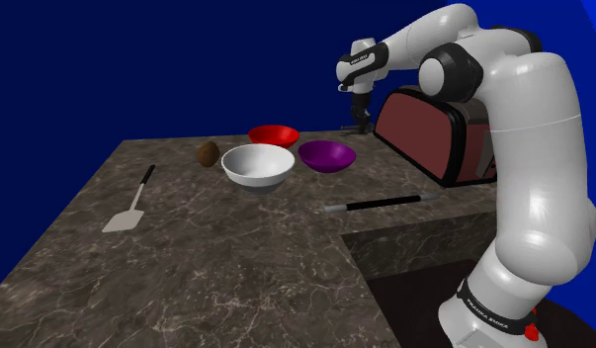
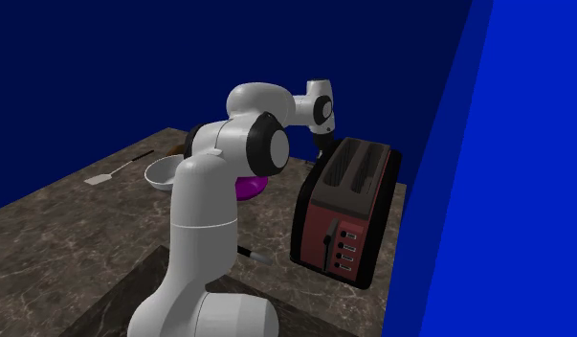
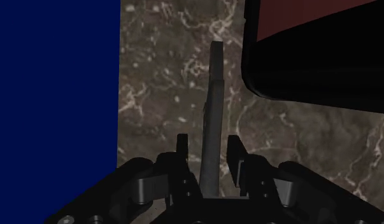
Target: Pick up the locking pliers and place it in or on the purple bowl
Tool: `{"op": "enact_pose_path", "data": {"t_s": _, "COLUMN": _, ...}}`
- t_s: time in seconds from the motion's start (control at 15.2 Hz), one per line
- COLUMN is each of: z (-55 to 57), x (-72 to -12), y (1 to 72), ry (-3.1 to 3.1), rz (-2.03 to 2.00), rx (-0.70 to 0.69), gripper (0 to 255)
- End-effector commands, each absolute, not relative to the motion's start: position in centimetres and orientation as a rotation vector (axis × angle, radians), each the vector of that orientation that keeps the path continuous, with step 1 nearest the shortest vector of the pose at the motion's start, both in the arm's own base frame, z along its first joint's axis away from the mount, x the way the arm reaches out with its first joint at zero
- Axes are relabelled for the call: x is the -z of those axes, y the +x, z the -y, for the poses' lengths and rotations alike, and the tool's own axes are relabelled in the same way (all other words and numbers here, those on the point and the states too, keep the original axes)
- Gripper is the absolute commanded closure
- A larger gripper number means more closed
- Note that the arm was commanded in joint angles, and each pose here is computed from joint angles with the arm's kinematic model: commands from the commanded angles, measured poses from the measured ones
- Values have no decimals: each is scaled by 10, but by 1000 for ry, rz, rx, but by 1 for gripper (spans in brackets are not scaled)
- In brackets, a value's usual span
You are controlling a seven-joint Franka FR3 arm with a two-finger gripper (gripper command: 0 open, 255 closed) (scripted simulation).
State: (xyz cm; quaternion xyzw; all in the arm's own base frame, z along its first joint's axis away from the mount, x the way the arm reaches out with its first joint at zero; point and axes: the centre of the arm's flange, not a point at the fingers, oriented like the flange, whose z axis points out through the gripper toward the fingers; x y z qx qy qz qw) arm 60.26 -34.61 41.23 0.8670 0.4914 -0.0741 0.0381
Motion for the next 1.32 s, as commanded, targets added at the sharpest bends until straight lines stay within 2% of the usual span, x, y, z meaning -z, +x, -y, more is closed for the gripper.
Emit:
{"op": "enact_pose_path", "data": {"t_s": 0.0, "z": 346, "x": -412, "y": 603, "ry": 2660, "rz": -1507, "rx": 227, "gripper": 255}}
{"op": "enact_pose_path", "data": {"t_s": 0.46, "z": 346, "x": -412, "y": 603, "ry": 2659, "rz": -1507, "rx": 227, "gripper": 255}}
{"op": "enact_pose_path", "data": {"t_s": 1.25, "z": 346, "x": -476, "y": 603, "ry": 2659, "rz": -1507, "rx": 227, "gripper": 255}}
